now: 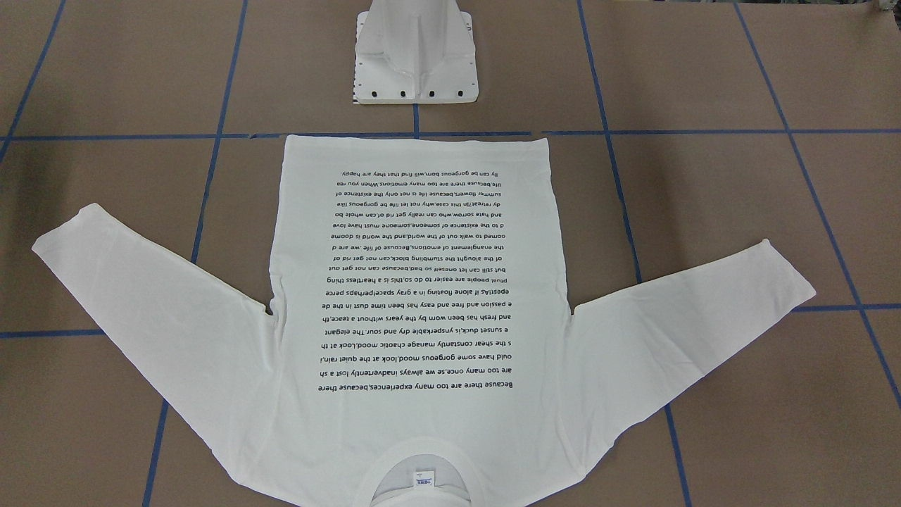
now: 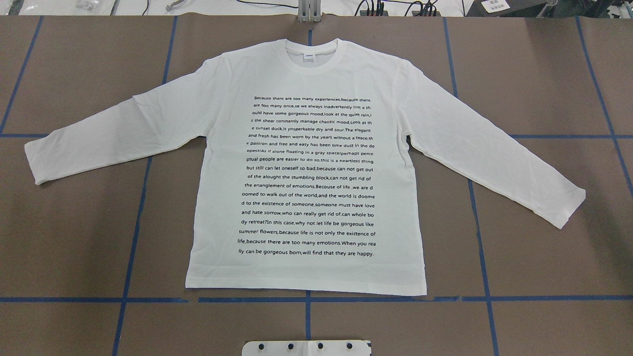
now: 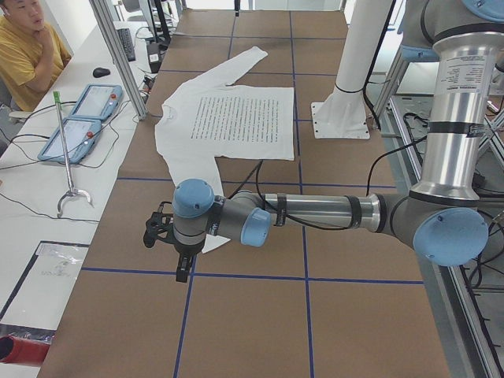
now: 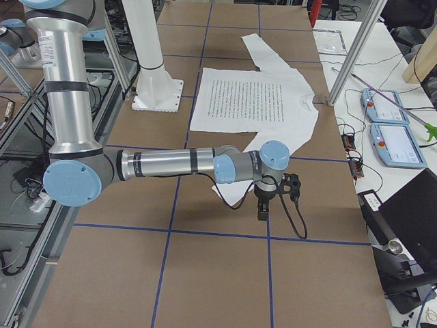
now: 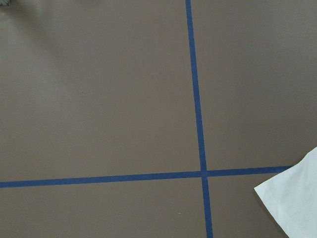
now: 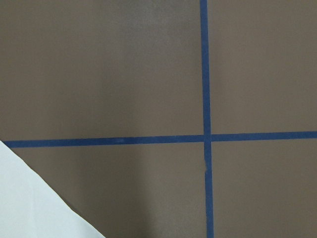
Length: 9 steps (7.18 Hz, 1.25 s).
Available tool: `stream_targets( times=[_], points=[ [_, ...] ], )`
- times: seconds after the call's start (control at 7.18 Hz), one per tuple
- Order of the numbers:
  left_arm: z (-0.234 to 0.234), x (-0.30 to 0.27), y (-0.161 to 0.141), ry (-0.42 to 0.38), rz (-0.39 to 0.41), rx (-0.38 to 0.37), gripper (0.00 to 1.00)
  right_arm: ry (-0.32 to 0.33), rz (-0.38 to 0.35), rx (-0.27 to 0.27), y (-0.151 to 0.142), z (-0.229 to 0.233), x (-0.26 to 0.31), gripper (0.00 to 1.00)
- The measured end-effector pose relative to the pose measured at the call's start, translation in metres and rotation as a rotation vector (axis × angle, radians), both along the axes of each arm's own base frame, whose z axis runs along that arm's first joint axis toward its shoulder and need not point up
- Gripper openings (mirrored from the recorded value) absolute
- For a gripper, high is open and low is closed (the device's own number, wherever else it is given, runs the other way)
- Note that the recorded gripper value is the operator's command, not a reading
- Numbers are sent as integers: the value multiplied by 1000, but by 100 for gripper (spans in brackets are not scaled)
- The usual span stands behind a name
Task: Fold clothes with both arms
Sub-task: 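Move the right gripper in toward the shirt's sleeve nearest it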
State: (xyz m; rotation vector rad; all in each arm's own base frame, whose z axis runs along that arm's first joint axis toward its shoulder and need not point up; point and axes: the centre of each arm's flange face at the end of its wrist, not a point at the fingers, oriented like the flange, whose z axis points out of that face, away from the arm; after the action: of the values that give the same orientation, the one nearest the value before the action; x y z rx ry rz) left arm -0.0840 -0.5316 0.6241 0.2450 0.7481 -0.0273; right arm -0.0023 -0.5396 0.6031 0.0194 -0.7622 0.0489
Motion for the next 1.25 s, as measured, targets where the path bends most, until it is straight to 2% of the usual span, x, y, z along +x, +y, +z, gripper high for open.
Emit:
stream_targets(
  times=[0.56,0.84,0.98,1.25],
  points=[
    [-13,4,-1,20,5,14,100,-12,-6,8,7,-5,-3,100],
    [-15,21,-1,45,42,24,100,-36,-69,10,16,-7,-42,100],
    [-20,35,-2,64,71,37,100,-50,-76,-5,26,-5,-65,100],
    [-29,44,-2,76,90,56,100,-83,-34,-32,55,7,-101,94]
  ],
)
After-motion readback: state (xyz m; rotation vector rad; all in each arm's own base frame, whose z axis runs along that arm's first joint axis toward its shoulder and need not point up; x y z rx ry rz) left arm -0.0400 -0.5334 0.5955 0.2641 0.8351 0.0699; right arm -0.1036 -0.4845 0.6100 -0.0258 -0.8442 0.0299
